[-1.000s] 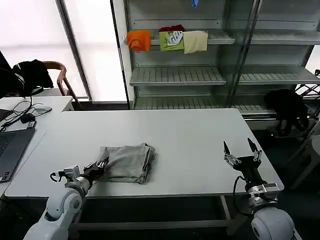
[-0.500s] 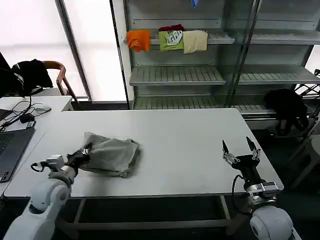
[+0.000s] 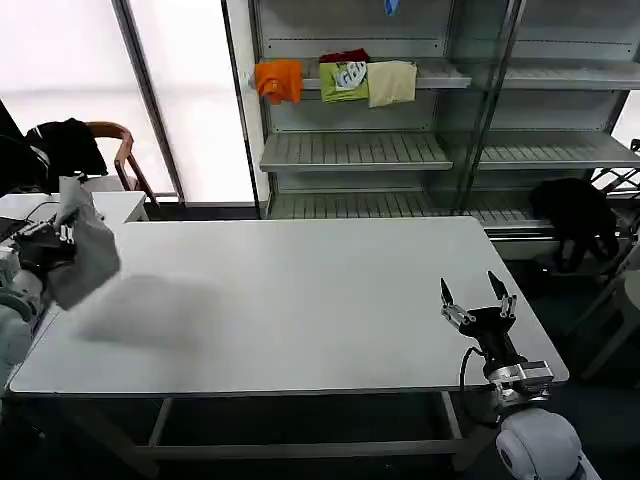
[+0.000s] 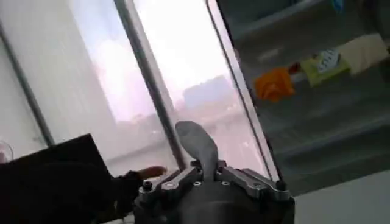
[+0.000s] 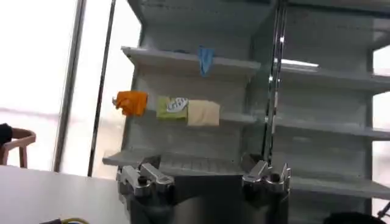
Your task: Fold and organize the clothes.
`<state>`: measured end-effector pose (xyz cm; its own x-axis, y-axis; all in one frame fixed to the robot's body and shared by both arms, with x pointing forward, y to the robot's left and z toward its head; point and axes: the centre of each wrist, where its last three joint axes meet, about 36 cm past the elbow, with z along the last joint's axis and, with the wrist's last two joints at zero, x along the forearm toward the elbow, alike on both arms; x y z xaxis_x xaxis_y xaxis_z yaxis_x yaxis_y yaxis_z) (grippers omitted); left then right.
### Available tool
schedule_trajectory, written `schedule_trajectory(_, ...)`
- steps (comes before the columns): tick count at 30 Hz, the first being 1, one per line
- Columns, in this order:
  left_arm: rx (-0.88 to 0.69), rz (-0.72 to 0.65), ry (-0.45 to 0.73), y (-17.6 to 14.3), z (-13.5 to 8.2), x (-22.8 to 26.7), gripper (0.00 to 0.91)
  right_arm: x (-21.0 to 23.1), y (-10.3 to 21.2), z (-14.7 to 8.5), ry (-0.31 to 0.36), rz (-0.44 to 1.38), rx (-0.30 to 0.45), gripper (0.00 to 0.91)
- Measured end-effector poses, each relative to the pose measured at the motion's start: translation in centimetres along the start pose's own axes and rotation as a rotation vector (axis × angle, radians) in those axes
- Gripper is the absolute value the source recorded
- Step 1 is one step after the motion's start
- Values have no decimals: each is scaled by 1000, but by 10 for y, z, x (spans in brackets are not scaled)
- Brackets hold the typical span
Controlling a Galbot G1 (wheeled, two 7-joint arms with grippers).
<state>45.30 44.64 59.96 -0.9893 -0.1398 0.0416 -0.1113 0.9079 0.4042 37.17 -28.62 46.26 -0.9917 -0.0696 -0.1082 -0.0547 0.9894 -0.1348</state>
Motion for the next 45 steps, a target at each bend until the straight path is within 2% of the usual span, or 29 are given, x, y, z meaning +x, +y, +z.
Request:
schedule_trajectory(4,-74,46,36,-34,25,-3,10,1,-1,-1,-1,3,0,907)
schedule_trajectory(8,-107,101,115,-93,68,-3,20,2,-4,0,1,7,4,907)
schedule_trajectory(11,-107,140,144,-141,87,4,30,1,-5,0,1,9,4,907)
schedule_trajectory(12,-106,151,150,-155,89,7,71,1,-5,0,1,8,4,907)
schedule_trajectory(13,-106,161,153,-169,91,10,222,1,-5,0,1,8,4,907)
schedule_trajectory(14,-104,172,155,-181,90,13,655,0,-5,0,0,8,3,907)
schedule_trajectory(15,-102,181,154,-192,88,17,907,0,-4,1,0,8,2,907)
schedule_trajectory(23,-50,233,126,-258,58,43,907,-1,-1,2,-1,4,-2,907)
schedule_trajectory(29,-37,250,77,-283,35,61,907,-2,0,1,-2,1,-1,907)
schedule_trajectory(36,-36,235,6,-280,12,74,907,-5,5,0,5,-12,-7,907)
schedule_trajectory(40,-59,196,2,-267,15,74,907,-8,8,0,12,-24,-11,907)
schedule_trajectory(45,-42,161,30,-245,29,71,907,-15,21,-4,30,-57,-47,907)
